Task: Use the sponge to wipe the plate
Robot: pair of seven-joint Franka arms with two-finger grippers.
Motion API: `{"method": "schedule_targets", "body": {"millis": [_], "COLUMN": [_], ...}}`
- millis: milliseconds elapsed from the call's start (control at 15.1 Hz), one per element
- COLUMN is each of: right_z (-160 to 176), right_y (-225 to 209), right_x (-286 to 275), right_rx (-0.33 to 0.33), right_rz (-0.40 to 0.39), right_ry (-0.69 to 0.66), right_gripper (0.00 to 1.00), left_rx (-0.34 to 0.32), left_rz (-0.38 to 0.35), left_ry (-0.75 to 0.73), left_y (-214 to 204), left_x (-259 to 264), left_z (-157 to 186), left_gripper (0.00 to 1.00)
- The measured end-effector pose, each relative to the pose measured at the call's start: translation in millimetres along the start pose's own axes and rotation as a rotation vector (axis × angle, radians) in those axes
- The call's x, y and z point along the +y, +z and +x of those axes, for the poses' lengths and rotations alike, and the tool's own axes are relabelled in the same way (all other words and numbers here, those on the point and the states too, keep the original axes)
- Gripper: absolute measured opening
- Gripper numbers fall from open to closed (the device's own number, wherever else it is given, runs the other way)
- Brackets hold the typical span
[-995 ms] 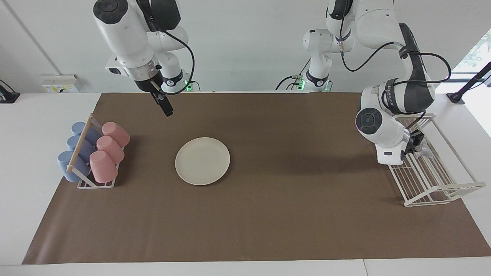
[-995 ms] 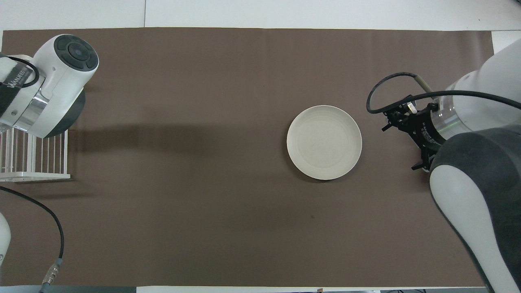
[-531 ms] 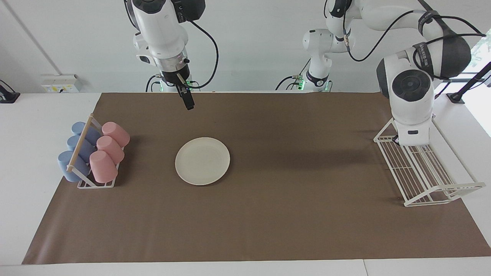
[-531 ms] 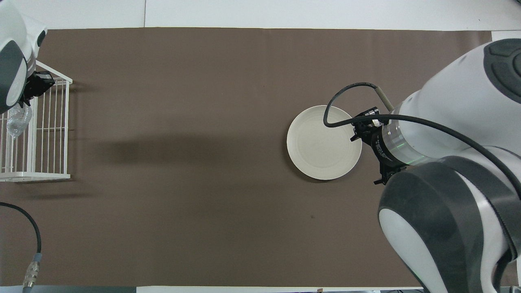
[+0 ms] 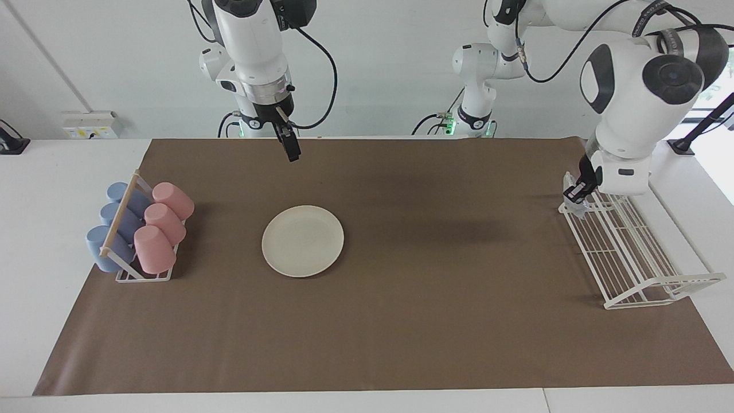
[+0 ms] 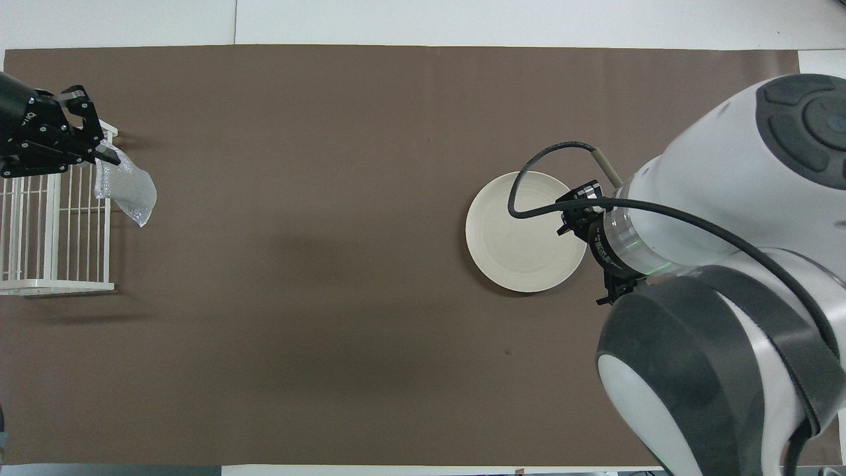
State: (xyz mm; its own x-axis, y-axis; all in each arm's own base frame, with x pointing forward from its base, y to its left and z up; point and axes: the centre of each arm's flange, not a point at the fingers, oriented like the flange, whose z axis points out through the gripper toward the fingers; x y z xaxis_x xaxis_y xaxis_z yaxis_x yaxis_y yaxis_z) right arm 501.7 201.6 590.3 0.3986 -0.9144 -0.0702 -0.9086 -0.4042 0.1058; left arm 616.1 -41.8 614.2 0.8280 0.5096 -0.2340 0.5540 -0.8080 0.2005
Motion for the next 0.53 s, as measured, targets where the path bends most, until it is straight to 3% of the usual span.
{"method": "schedule_targets", "body": {"millis": [265,531], "right_z": [-16.5,-31.3], "right_y": [0.7,1.4], "right_x": [-0.5,-0.1], "right_rx": [0.001,0.004], "right_rz": [0.002,0.012], "right_ry": [0.006,-0.006], "right_gripper": [1.0,1.0], "left_rx": [-0.158,-0.282], "left_rz": [-0.281,-0.502], "left_ry": [-0.044,-0.105], "left_y": [-21.8,7.8], "left_x": [-11.3,-9.5], "left_z": [-1.3,-14.0], "left_gripper": [0.04,0.04]}}
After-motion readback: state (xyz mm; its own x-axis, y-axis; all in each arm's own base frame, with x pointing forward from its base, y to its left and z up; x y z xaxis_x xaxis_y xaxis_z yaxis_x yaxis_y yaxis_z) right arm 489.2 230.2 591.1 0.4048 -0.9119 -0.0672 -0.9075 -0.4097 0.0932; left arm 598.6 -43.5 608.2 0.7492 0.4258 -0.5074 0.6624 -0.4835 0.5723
